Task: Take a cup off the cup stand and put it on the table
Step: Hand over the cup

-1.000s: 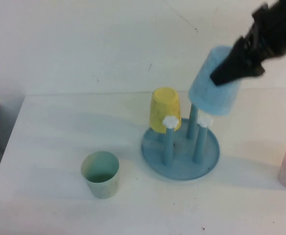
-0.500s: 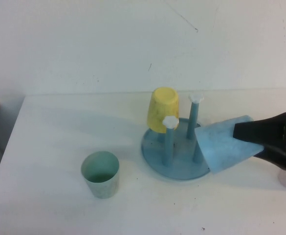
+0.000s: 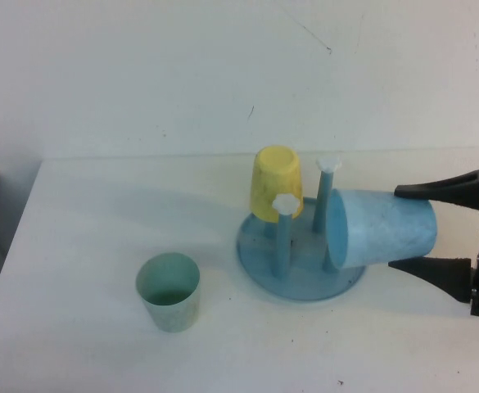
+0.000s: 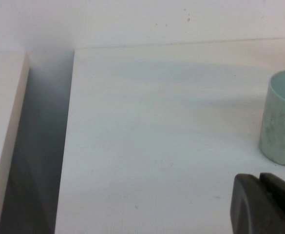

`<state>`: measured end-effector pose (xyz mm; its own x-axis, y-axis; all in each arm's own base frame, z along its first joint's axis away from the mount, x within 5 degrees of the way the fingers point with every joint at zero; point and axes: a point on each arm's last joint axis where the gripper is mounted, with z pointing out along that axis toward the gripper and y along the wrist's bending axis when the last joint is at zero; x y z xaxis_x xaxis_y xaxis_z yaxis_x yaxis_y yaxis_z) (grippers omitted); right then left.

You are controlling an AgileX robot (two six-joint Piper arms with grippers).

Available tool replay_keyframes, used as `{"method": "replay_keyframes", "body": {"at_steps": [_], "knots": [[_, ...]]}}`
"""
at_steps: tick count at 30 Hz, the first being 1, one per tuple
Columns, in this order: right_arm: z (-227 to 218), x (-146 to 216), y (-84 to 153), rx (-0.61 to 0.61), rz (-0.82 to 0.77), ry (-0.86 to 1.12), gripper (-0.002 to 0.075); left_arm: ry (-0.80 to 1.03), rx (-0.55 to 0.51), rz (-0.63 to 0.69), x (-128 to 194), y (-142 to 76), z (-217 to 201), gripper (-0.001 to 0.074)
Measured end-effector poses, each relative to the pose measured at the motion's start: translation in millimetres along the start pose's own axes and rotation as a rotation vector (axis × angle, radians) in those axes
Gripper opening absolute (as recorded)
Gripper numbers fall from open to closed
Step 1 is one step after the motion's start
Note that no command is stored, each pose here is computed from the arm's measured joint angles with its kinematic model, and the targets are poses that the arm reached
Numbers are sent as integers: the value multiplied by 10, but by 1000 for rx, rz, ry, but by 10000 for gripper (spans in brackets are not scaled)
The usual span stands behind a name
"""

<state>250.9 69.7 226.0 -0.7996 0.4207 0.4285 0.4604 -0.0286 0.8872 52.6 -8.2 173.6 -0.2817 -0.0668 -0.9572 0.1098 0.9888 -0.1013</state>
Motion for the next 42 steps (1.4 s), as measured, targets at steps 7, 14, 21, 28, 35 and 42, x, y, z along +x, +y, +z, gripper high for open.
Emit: {"method": "replay_keyframes", "body": {"at_steps": [7, 14, 21, 28, 35, 42], "knots": [[15, -32, 273, -38, -20, 6, 573, 0, 0, -2, 0, 0, 0, -3], [16, -26, 457, -65, -101, 15, 573, 0, 0, -2, 0, 0, 0, -3], [16, -27, 475, -68, -188, 13, 573, -5, 26, -121, -6, -23, 0, -3], [16, -25, 475, -69, -227, 13, 573, -6, 212, -853, -82, -168, -19, -3], [16, -25, 475, -69, -264, 12, 573, -15, 238, -884, -101, -182, -24, -3], [16, -25, 475, -69, -289, 11, 573, 82, 383, -743, -205, -352, -117, -3]]}}
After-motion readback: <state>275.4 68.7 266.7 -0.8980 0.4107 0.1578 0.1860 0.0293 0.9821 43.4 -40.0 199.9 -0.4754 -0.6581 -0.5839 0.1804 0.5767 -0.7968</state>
